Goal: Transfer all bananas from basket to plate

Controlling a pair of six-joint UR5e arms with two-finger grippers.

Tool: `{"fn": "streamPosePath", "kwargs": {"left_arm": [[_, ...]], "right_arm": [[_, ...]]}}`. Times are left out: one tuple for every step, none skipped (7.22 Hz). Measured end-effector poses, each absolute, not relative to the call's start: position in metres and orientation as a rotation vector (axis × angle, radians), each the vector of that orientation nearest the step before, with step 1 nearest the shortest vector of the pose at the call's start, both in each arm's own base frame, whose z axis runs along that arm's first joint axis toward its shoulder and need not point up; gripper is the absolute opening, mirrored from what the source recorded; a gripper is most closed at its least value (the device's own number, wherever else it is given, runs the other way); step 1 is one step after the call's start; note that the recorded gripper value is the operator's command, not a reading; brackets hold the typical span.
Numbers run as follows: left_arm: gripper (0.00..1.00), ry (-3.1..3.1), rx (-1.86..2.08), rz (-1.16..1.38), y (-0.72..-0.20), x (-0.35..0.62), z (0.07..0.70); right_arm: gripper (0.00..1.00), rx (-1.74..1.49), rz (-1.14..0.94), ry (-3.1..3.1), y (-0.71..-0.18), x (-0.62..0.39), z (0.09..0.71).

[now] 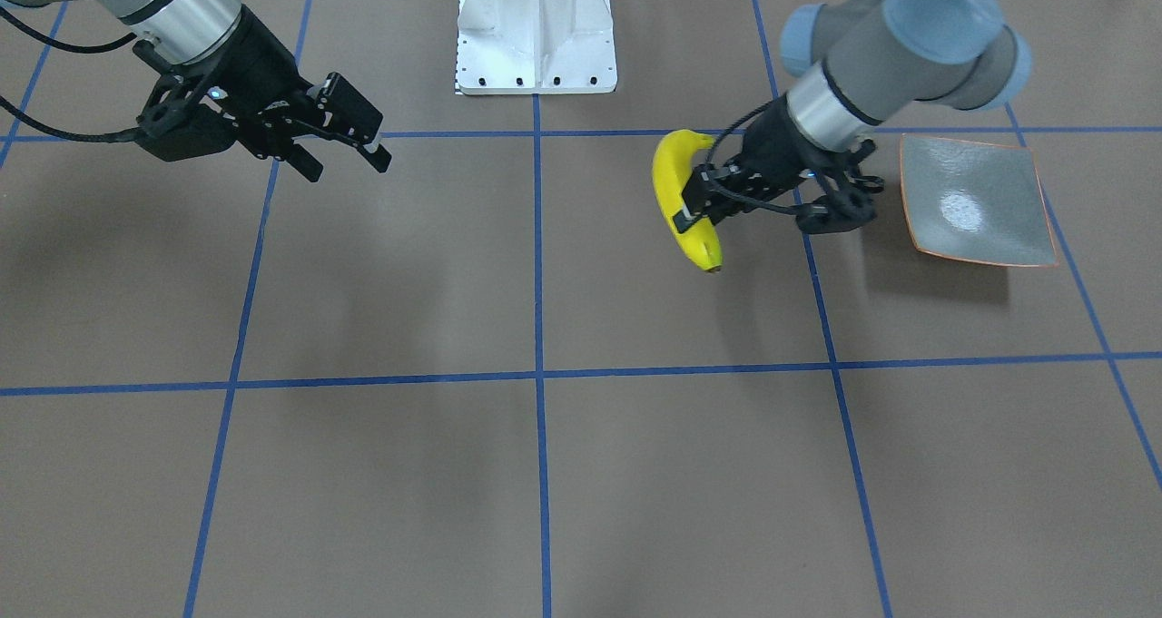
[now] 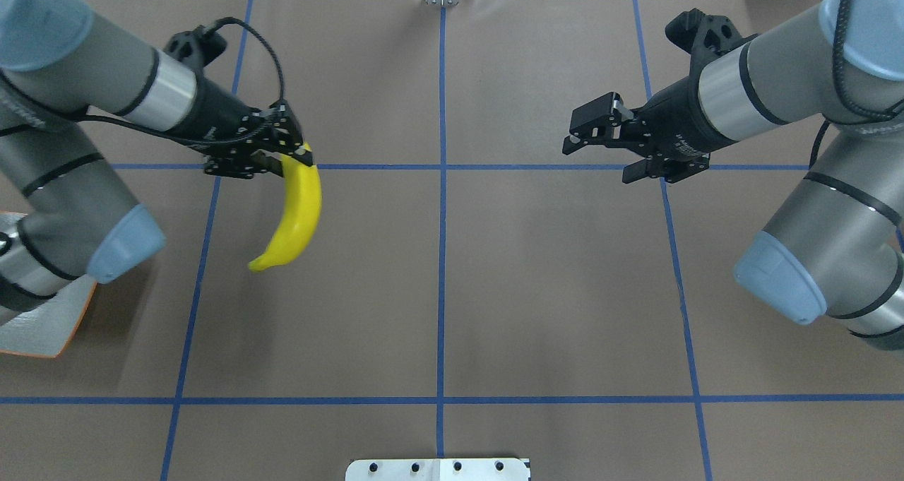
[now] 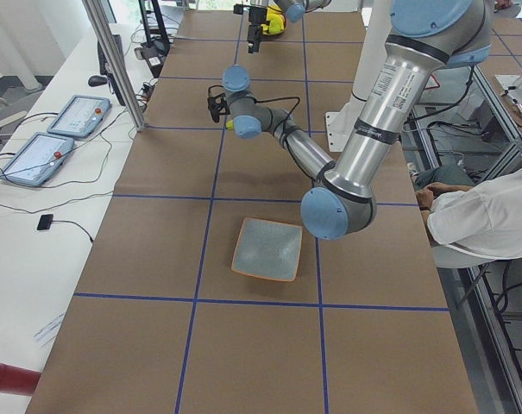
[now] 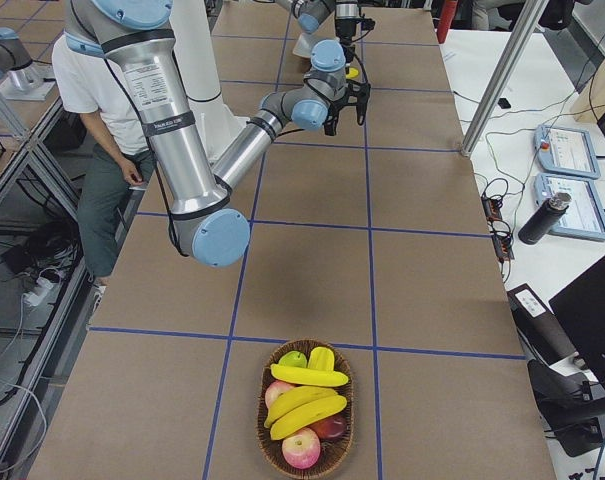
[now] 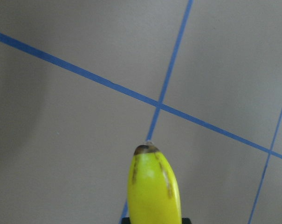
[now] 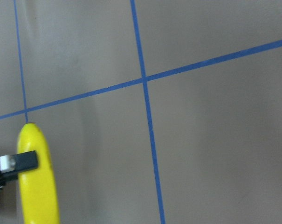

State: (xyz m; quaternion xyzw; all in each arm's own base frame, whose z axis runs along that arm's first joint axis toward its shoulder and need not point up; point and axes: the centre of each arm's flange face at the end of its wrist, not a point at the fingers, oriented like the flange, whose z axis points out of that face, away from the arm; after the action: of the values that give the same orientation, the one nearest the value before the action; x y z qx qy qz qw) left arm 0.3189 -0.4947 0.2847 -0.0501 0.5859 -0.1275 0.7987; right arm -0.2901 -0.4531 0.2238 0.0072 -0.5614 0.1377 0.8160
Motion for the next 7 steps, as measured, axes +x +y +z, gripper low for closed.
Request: {"fn": "streamPosePath", "kwargs": {"left_arm": [[0.0, 1.202, -0.059, -0.229, -0.486, 0.273, 0.344], [0.0, 1.142, -0.007, -0.191, -0.479, 0.229, 0.398], [0.0, 1.087, 0.036, -0.169, -0.472, 0.189, 0.443], [0.0, 1.032, 0.067, -0.161, -0.464, 0.158, 0.48], [0.0, 0.966, 0.091, -0.173, -0.456, 0.139, 0.512], [0.0, 0.89, 0.11, -0.202, -0.453, 0.129, 0.539], [0.0, 0.826, 0.122, -0.23, -0.454, 0.124, 0.561]], "right_arm": [[1.0, 0.029, 0.324, -1.176, -0.461, -0.272, 0.239], [1.0, 0.047, 0.337, -1.153, -0.467, -0.256, 0.254], [1.0, 0.062, 0.341, -1.132, -0.47, -0.243, 0.268], [1.0, 0.075, 0.342, -1.113, -0.472, -0.232, 0.281], [1.0, 0.09, 0.331, -1.091, -0.473, -0.222, 0.295], [1.0, 0.102, 0.315, -1.07, -0.473, -0.214, 0.309], [1.0, 0.107, 0.303, -1.057, -0.472, -0.211, 0.317]]}}
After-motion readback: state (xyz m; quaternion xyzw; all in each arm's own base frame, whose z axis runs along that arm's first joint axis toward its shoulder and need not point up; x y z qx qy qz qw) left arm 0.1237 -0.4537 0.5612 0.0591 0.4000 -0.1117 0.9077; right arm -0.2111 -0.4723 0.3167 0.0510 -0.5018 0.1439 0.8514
